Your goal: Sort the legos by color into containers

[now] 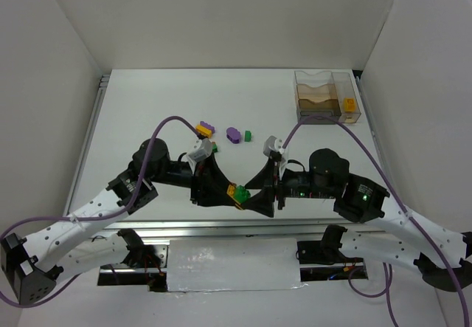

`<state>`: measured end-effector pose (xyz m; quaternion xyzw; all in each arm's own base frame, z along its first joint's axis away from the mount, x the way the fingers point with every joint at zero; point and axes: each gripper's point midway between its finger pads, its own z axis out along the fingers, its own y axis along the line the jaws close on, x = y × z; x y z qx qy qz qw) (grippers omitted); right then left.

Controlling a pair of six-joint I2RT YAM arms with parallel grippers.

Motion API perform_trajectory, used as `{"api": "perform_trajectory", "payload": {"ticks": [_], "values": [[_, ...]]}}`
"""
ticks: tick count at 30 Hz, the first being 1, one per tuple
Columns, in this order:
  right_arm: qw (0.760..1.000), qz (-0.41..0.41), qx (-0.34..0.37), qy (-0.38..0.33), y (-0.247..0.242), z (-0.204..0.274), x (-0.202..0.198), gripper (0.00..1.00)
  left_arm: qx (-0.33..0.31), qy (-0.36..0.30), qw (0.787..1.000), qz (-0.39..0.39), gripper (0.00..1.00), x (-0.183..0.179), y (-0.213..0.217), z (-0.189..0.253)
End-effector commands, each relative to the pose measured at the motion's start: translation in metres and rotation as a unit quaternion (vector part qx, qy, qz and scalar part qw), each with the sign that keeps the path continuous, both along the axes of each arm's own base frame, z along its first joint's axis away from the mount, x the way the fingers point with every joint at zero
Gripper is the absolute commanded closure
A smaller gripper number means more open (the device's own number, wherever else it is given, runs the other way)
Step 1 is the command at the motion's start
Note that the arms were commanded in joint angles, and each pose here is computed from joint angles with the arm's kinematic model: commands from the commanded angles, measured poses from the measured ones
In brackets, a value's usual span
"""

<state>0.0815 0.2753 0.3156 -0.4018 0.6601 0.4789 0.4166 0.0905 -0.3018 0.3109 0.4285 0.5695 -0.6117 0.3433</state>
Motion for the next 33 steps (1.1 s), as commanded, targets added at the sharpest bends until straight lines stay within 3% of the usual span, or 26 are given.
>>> {"api": "perform_trajectory", "payload": {"ticks": [1,2,6,9,10,11,17,18,27,30,33], "values": [[1.000,-0.003,0.008,-0.012,-0.001,0.014,0.003,0.36,-0.033,-0.048,0.998,-0.012,1.00,-0.003,0.000,0.025],[1.000,0.000,0.008,-0.010,0.001,0.013,0.003,0.36,-0.032,-0.048,0.998,-0.012,1.00,-0.004,0.000,0.024],[1.000,0.010,0.004,-0.004,0.007,0.010,0.002,0.56,-0.031,-0.048,0.998,-0.012,1.00,-0.003,0.000,0.024],[1.000,0.014,0.010,-0.004,0.010,0.011,0.003,0.62,-0.033,-0.049,0.998,-0.014,1.00,-0.005,0.000,0.024],[1.000,0.016,0.013,-0.006,0.011,0.011,0.003,0.73,-0.032,-0.049,0.998,-0.013,1.00,-0.005,0.001,0.024],[1.000,0.018,0.017,-0.008,0.011,0.013,0.003,1.00,-0.033,-0.050,0.998,-0.014,1.00,-0.006,0.001,0.024],[0.997,0.028,0.063,-0.023,-0.008,0.028,0.019,1.00,-0.030,-0.044,0.998,-0.019,1.00,-0.009,0.001,0.019],[0.995,0.072,0.072,-0.019,-0.012,0.033,0.008,1.00,-0.035,-0.048,0.998,-0.025,1.00,-0.012,0.002,0.019],[0.993,0.101,0.061,-0.014,-0.023,0.043,0.017,1.00,-0.026,-0.052,0.998,-0.003,1.00,-0.010,0.002,0.017],[0.997,-0.040,0.056,-0.028,-0.029,0.039,0.061,1.00,-0.009,-0.039,0.998,0.040,1.00,0.004,0.000,0.015],[0.958,-0.280,0.051,-0.023,-0.064,0.025,0.139,1.00,0.043,-0.011,0.981,0.190,1.00,0.046,0.014,0.019]]}}
